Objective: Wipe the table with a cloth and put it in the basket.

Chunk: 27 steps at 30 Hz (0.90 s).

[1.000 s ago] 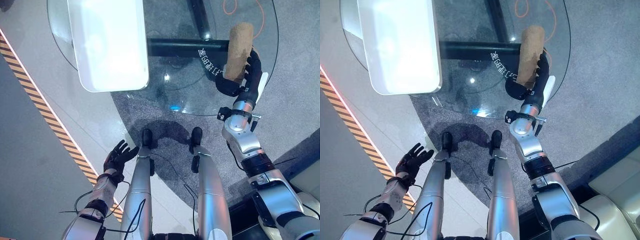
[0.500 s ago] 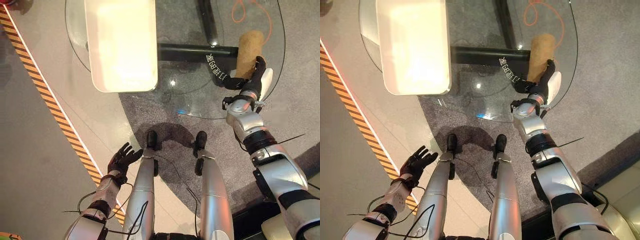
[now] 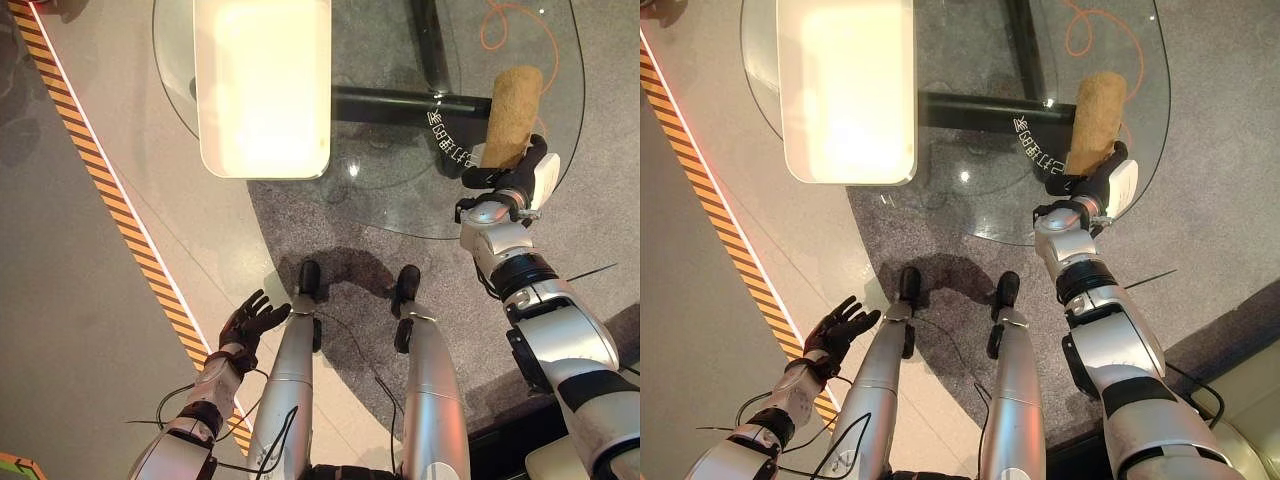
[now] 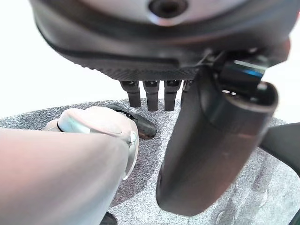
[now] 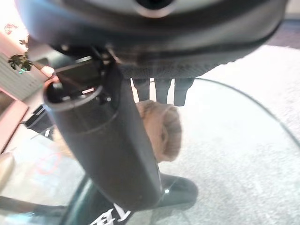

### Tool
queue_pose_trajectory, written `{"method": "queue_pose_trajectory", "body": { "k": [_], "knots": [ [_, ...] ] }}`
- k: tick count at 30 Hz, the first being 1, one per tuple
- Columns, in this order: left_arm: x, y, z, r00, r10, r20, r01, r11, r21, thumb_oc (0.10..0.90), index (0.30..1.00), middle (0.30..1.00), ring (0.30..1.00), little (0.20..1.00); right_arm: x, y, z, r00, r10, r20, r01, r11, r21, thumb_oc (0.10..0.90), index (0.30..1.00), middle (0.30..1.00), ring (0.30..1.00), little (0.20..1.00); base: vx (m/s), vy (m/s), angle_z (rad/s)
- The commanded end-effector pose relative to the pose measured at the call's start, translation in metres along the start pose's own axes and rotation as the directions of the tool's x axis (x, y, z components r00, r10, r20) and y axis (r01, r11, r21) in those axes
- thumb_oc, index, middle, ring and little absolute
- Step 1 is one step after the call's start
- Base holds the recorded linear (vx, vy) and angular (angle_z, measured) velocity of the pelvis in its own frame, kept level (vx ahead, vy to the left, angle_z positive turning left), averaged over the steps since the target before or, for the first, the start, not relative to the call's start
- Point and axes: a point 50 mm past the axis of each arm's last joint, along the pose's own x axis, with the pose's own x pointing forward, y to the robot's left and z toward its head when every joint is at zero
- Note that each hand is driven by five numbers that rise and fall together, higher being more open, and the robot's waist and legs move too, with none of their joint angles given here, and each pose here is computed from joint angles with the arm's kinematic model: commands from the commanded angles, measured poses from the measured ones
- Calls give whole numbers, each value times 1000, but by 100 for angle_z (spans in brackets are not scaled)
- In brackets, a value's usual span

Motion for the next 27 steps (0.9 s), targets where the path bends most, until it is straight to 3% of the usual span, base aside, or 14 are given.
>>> {"method": "queue_pose_trajectory", "body": {
  "k": [1, 9, 27],
  "knots": [
    [-2, 2, -6, 1000, 12, -8, -13, 1000, -26, 800, 900, 900, 900, 900, 21, -34, 42, 977, -149, 149, 145, 989, 39, 800, 900, 900, 900, 900, 0, 0, 0],
    [-3, 3, -7, 1000, 14, -9, -14, 1000, -27, 800, 900, 900, 900, 900, 24, -40, 44, 974, -158, 161, 158, 987, 16, 800, 900, 900, 900, 900, 0, 0, 0],
    [-5, 5, -10, 1000, 14, -22, -14, 1000, -19, 800, 900, 900, 900, 900, 30, -38, 41, 998, -33, 56, 23, 984, 177, 800, 900, 900, 900, 900, 13, 1, 0]
  ]
}}
